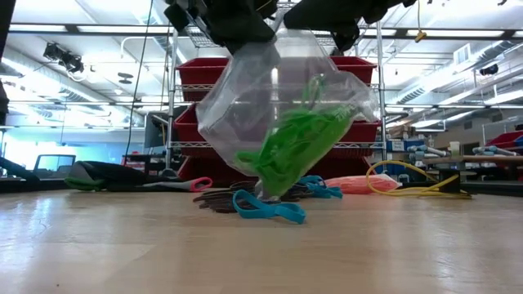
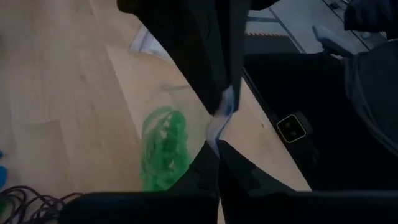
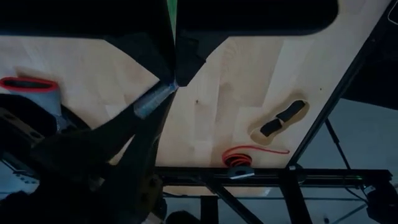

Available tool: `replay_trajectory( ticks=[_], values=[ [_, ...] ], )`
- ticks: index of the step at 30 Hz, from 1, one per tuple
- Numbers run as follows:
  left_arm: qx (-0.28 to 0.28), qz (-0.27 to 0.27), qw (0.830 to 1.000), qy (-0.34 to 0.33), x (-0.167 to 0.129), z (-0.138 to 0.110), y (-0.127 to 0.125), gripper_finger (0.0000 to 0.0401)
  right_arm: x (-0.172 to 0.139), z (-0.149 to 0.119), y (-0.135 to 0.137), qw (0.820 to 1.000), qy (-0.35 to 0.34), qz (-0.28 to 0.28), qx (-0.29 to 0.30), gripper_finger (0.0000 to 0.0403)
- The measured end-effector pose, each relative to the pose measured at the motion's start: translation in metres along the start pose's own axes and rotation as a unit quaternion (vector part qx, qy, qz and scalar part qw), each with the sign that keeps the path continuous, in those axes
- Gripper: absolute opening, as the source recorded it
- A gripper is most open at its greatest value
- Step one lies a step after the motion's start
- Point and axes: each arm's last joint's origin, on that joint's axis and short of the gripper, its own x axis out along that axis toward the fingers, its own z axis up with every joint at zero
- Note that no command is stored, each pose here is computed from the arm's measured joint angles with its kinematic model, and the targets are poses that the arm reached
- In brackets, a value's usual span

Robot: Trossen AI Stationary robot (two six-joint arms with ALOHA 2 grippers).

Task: Sort rubber bands
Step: Close the transparent zip bag

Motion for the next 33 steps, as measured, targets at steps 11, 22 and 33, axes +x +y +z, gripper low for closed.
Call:
replay_trajectory(
  ticks=[11,22,33],
  values=[
    [-0.018,0.060,0.998,0.018,0.000,-0.003,0.001,0.0001,0.000,0.000,-0.001,0.999,-0.001,-0.004,0.034,0.0031],
    [-0.004,0.069,0.997,0.031,0.011,-0.004,-0.014,0.0000,0.002,0.001,-0.007,0.997,0.001,0.004,0.071,0.0089],
    [0.009,0.084,0.996,0.030,0.006,-0.001,-0.029,0.0000,0.002,-0.003,-0.007,0.996,0.021,-0.001,0.091,0.0086]
  ],
)
